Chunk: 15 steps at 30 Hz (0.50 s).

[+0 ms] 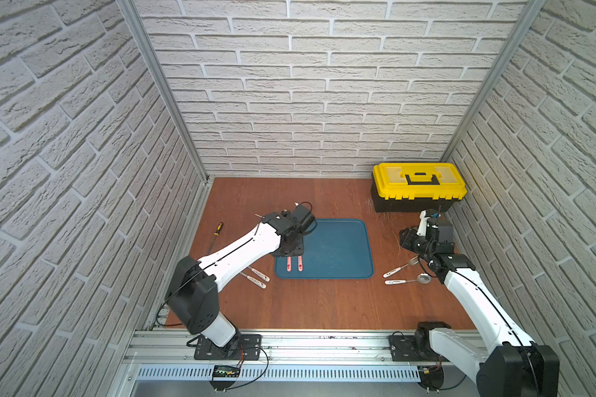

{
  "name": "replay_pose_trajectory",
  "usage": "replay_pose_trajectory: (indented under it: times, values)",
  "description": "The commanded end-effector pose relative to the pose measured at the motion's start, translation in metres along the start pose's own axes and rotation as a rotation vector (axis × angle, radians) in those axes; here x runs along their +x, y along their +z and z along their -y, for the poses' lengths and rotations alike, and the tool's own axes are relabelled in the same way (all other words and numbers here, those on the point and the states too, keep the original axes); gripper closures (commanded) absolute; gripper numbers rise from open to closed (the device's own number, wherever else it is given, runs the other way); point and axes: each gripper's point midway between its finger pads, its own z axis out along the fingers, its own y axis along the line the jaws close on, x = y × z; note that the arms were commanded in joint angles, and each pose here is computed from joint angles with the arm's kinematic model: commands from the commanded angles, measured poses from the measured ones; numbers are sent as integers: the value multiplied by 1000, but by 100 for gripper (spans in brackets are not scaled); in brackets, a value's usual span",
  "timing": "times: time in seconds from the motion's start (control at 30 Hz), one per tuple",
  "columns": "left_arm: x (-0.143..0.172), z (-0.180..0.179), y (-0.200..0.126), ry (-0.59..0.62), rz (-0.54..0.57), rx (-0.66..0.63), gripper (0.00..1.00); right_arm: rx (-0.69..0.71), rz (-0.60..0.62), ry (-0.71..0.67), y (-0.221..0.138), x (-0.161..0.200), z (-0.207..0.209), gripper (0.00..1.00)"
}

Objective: Set the spoon and fork side by side
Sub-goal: Place the spoon on the tray, then pick up the fork at the center of the board.

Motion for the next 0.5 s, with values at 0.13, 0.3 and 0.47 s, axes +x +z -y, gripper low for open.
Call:
replay_pose_trajectory:
  times: [0.13, 0.3, 0.47]
  values:
    - [-21, -118, -42, -340, 154, -1, 51, -337, -208, -353, 3, 44, -124, 58]
    - [-17, -164, -50, -455, 218, -27, 50, -485, -353, -628, -21, 94, -206, 56]
    - [-11, -186, -45, -538, 230, -25, 46, -627, -479, -875, -44, 169, -294, 56]
